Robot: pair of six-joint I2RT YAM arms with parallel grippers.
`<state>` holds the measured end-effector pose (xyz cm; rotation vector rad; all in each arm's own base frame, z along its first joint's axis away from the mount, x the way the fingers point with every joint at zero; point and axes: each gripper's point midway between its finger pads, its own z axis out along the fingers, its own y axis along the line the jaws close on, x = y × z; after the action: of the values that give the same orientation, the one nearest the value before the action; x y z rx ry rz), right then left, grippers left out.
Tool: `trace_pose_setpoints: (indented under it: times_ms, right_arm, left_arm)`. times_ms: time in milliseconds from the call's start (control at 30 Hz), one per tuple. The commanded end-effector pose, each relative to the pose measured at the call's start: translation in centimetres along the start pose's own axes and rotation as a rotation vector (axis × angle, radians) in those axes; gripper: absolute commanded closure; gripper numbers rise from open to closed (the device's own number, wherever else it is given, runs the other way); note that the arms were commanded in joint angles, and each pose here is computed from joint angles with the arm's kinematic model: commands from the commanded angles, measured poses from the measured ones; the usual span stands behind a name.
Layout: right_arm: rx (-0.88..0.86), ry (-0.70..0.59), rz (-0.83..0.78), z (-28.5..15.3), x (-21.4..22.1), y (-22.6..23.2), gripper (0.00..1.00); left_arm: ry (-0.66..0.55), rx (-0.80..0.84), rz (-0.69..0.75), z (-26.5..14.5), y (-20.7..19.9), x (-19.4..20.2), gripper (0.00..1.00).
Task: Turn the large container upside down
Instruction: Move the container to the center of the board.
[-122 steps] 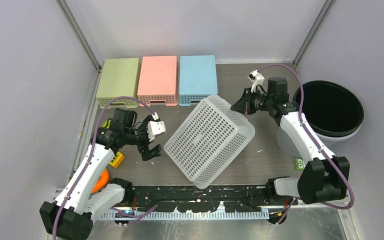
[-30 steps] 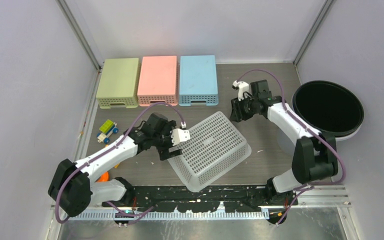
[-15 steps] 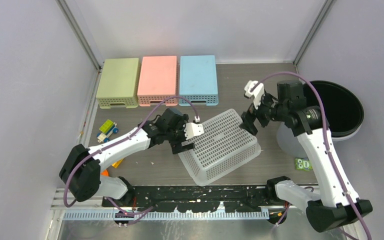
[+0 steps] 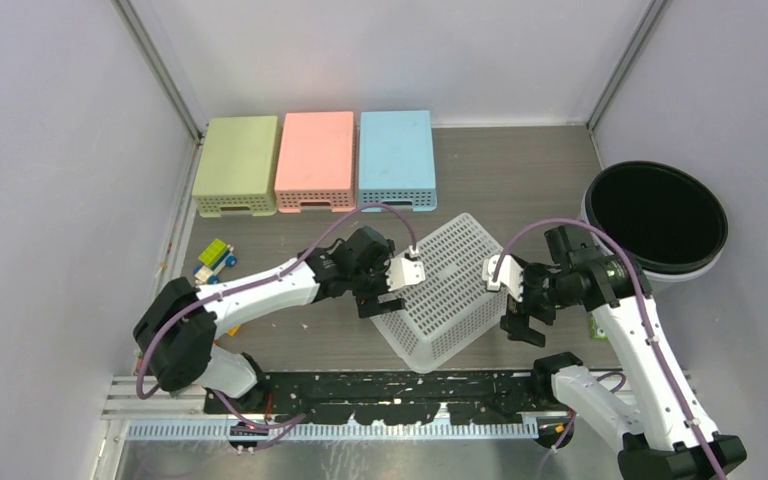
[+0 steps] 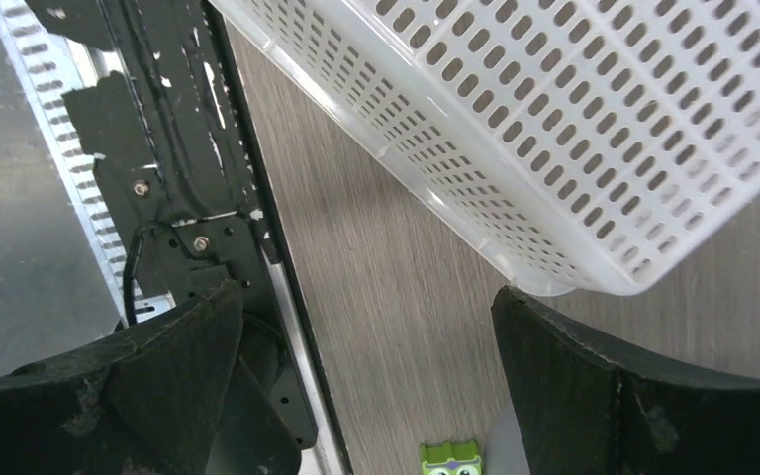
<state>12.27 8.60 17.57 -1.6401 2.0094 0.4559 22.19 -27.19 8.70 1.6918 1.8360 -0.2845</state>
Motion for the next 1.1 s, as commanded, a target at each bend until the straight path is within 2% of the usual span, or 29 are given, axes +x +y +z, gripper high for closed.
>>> trace_pose_setpoints:
  times_ms: [0,133,333,433,667,867,1067]
  right_arm:
    - [0.056,-0.002,-0.070,1.3,0.4,-1.9,0.00]
    - [0.144,-0.066,-0.070,2.5,-0.6,-4.3,0.00]
    - [0.240,-0.082,-0.036,3.6,-0.4,-6.7,0.00]
    - [0.255,-0.050,0.001,4.4,0.5,-7.5,0.00]
    - [0.421,0.042,0.107,4.0,2.3,-10.8,0.00]
    - [0.569,0.087,0.154,1.9,3.0,-12.6,0.00]
    - [0.577,0.115,0.155,2.1,3.4,-13.2,0.00]
  left_arm:
    - [-0.042,-0.060,0.010,0.0,1.4,-2.4,0.00]
    - [-0.024,-0.078,0.017,0.3,1.9,-2.9,0.00]
    - [-0.019,-0.049,0.020,1.1,1.7,-4.7,0.00]
    - [-0.020,-0.024,0.027,1.8,1.0,-5.5,0.00]
    - [-0.014,0.000,-0.002,3.4,1.0,-7.6,0.00]
    - [0.010,-0.065,-0.020,4.8,3.1,-9.0,0.00]
    - [0.043,-0.146,-0.061,6.0,5.0,-9.6,0.03]
